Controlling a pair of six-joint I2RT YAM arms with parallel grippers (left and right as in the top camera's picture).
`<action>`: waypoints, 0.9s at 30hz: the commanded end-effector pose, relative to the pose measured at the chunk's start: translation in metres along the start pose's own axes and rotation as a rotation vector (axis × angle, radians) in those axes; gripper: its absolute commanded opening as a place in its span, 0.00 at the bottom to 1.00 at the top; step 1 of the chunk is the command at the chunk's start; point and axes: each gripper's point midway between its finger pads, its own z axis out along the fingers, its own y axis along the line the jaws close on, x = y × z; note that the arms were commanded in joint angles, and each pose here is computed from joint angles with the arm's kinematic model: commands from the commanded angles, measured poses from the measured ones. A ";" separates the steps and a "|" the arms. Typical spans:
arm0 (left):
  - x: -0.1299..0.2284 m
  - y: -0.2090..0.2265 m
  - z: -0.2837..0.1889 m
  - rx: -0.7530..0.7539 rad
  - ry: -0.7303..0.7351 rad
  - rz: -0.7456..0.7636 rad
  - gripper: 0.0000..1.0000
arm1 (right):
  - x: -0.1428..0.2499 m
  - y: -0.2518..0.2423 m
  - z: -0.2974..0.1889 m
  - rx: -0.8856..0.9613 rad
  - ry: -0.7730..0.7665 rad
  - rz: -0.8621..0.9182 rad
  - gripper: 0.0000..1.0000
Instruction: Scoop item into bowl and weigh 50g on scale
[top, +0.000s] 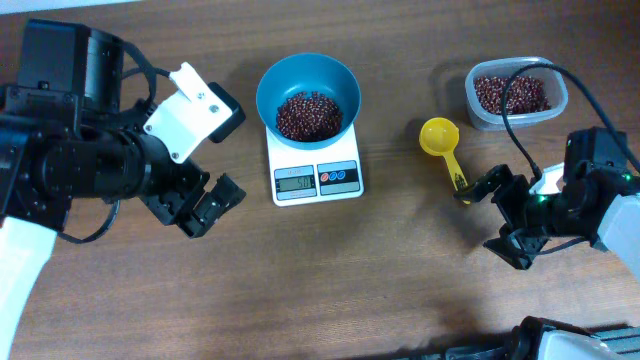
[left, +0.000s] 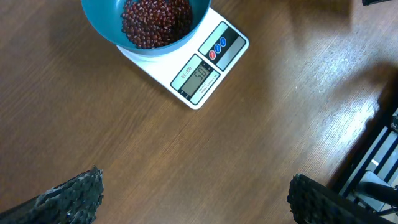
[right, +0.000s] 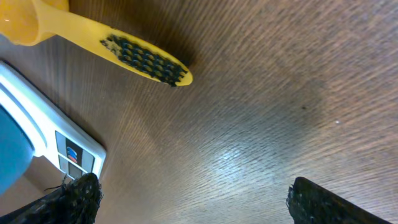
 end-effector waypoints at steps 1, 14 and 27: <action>-0.002 -0.003 -0.001 0.012 -0.012 0.024 0.99 | -0.003 -0.001 -0.001 0.007 -0.011 -0.013 0.99; -0.002 -0.003 -0.001 0.011 -0.012 0.024 0.99 | 0.043 0.136 -0.109 -0.686 -0.209 -0.760 0.99; -0.002 -0.003 -0.001 0.011 -0.012 0.024 0.99 | 0.083 0.139 -0.143 -0.609 -0.575 -1.265 0.99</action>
